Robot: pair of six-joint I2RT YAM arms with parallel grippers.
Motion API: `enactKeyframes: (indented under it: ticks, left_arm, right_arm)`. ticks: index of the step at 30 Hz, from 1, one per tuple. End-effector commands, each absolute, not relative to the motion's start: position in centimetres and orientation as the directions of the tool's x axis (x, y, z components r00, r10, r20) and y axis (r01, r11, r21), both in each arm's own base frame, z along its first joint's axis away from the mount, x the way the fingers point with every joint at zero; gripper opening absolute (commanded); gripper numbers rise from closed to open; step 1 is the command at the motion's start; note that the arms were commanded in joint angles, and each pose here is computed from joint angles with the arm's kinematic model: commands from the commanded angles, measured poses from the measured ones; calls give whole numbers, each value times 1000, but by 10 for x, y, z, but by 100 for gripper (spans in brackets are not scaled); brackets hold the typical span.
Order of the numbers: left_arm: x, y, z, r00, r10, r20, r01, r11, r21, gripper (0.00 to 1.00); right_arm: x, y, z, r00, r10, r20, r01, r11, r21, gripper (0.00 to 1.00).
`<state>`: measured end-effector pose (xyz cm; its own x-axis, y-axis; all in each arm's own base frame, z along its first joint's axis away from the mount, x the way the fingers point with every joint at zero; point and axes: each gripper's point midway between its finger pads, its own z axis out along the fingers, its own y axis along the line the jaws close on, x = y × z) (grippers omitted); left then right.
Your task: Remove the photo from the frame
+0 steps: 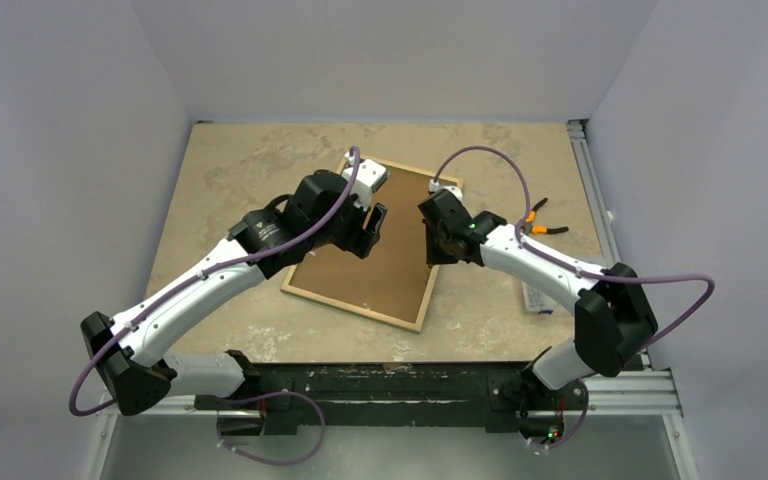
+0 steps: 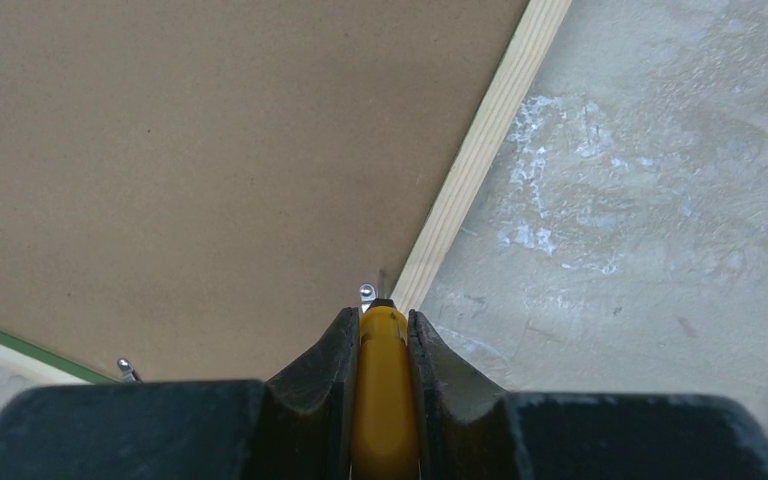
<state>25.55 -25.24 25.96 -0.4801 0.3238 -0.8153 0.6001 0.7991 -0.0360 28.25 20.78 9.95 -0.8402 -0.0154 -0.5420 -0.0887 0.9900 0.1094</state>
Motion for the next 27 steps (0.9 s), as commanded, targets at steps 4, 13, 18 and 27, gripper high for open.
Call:
enactKeyframes:
  ticks: [4,13,18,27]
  left_arm:
    - [258,-254,265,-467,315,-826,597,802,-32,64]
    - [258,-254,265,-470,313,-825,595,803,-35,64]
    - [258,-254,265,-469,310,-827,595,803,-36,63]
    - [258,-254,265,-471,309,-826,594,803,-38,64]
  right_arm:
    - [271,209,99,-848,-5,-530,-88,987,132,0]
    - [263,208,102,-853,3,-522,-83,987,141,0]
    - [260,208,101,-856,0,-517,-84,987,138,0]
    - [256,226,98,-866,41,-499,-91,967,237,0]
